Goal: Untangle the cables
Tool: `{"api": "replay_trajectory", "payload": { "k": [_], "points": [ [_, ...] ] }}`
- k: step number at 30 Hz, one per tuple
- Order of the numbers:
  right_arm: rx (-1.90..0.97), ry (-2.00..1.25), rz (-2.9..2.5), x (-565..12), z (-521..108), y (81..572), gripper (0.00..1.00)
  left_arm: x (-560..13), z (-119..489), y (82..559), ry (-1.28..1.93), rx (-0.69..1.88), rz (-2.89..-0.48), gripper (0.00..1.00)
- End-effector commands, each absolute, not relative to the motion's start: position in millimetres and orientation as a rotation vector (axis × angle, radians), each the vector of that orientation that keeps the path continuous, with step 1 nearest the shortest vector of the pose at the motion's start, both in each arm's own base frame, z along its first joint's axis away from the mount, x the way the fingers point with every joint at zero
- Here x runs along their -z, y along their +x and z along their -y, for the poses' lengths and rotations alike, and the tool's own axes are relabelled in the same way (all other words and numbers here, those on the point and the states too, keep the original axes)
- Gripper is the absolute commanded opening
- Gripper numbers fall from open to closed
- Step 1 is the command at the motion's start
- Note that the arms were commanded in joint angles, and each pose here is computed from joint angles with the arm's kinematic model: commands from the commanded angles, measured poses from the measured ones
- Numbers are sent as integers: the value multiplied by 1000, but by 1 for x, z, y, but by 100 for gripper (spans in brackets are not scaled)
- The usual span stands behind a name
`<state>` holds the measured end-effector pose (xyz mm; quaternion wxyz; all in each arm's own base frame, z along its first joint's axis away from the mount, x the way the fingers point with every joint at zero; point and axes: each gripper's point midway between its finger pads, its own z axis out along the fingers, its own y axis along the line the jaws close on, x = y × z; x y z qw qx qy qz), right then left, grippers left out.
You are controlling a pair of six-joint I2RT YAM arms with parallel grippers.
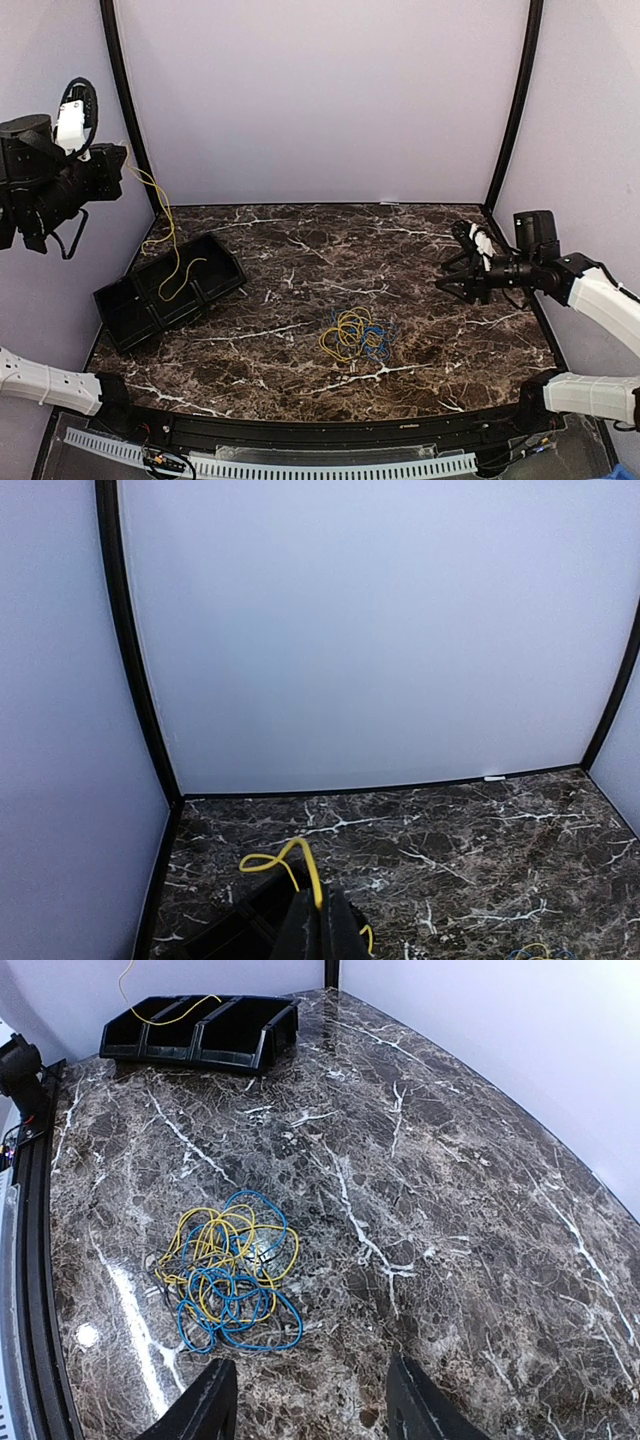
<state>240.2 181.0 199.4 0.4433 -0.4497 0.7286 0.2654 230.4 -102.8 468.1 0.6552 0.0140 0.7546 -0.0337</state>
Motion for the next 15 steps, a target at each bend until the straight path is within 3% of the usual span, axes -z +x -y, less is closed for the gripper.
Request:
{"api": "replay_trajectory", "payload": {
  "k": [1,15],
  "points": [
    [-629,-1106,-1751,-206,-181,248,53,-482,78,230,-20,-73,-1664,0],
    [-529,-1118,-1738,-198,-172,251,55,-523,107,255,88,-205,-1496,0]
  ]
}}
